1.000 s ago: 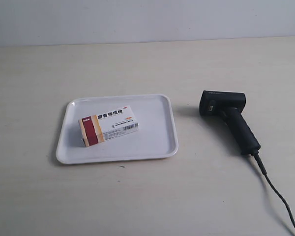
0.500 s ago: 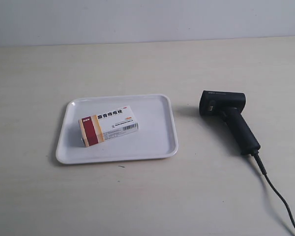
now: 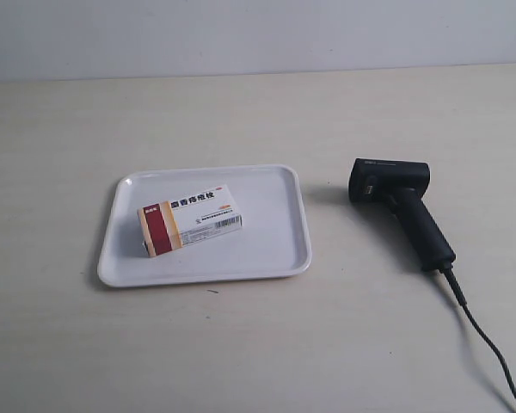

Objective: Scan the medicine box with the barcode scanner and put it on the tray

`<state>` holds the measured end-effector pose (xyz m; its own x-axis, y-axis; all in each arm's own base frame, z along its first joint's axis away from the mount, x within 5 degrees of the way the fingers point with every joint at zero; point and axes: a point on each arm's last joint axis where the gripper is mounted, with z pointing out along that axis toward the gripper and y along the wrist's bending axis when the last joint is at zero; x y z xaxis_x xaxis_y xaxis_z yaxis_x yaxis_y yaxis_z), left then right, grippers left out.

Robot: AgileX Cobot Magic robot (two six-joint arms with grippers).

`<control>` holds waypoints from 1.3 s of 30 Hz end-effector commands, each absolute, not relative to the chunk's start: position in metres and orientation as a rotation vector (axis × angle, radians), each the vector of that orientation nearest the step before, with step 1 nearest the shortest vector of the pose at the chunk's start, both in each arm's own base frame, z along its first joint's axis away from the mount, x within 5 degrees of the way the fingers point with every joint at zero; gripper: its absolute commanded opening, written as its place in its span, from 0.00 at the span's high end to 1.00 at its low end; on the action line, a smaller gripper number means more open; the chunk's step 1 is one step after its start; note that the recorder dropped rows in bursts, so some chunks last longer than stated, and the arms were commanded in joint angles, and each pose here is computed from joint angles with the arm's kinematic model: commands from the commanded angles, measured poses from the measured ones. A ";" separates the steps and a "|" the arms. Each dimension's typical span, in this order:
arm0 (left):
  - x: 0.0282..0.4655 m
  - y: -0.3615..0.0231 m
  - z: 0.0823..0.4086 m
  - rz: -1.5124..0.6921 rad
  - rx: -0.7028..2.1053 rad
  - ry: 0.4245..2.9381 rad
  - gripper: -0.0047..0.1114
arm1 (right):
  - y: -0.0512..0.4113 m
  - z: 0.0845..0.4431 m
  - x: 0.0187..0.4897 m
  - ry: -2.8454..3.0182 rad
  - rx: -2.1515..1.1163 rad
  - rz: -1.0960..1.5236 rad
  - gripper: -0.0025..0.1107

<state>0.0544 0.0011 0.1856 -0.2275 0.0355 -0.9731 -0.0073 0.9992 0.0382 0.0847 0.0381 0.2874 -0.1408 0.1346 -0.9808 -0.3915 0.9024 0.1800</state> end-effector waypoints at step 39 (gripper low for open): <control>0.054 0.001 0.185 0.037 0.018 1.798 0.94 | 0.005 0.196 0.064 1.709 0.092 0.197 0.97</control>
<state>0.0543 0.0011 0.1854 -0.2295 0.0355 -0.9727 -0.0072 0.9992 0.0382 0.0664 0.0094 0.1972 -0.1638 0.1608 -0.9733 -0.1094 0.9776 0.1799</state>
